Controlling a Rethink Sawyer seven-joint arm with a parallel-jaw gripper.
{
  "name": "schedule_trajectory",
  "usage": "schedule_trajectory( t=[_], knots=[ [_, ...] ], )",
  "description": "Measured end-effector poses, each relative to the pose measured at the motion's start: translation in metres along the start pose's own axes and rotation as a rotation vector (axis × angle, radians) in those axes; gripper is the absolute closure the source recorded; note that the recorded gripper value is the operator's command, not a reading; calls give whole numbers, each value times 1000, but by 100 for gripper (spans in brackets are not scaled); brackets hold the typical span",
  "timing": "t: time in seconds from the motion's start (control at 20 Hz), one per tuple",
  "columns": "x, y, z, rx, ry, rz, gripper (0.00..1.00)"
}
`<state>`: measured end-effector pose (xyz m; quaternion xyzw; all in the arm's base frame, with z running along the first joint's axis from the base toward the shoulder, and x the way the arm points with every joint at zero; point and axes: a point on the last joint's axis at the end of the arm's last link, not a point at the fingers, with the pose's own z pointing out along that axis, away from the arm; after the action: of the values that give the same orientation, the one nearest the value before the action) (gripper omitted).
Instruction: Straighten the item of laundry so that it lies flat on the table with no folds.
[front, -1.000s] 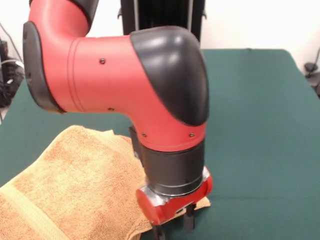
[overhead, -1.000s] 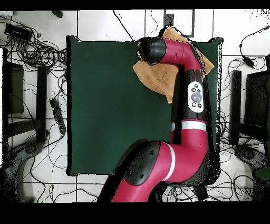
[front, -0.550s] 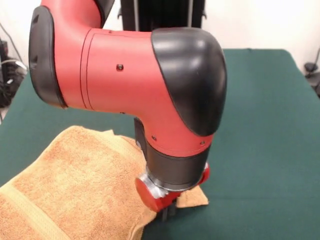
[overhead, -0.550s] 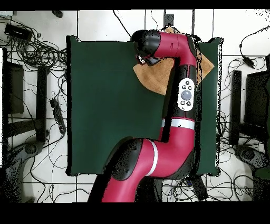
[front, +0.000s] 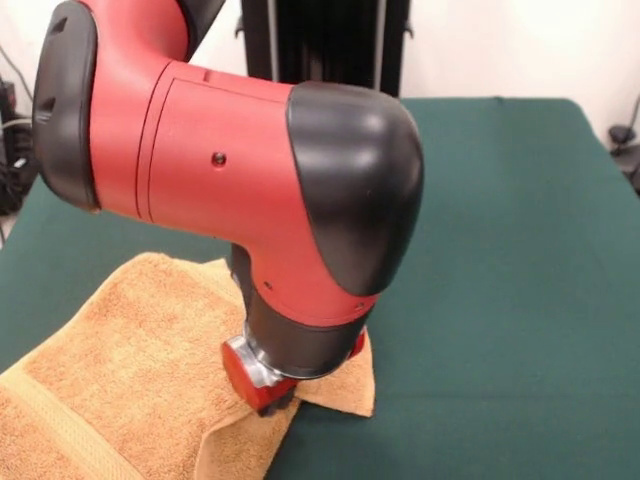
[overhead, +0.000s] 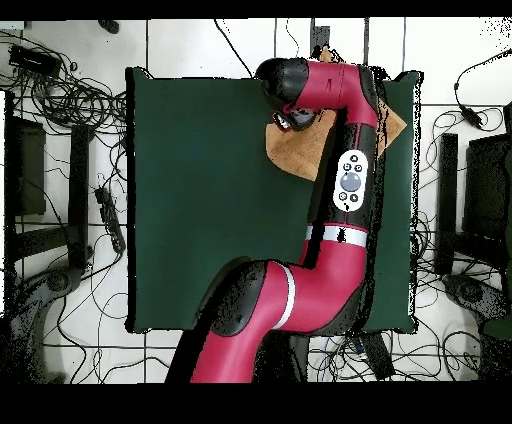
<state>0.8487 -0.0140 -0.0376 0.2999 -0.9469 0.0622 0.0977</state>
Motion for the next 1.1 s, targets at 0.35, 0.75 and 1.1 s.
schedule_trajectory(
  t=[0.35,0.75,1.1],
  knots=[
    [-5,-5,3,16,-46,10,100],
    [-28,-17,-11,64,-237,38,100],
    [-60,-33,-44,134,-528,100,100]
  ],
)
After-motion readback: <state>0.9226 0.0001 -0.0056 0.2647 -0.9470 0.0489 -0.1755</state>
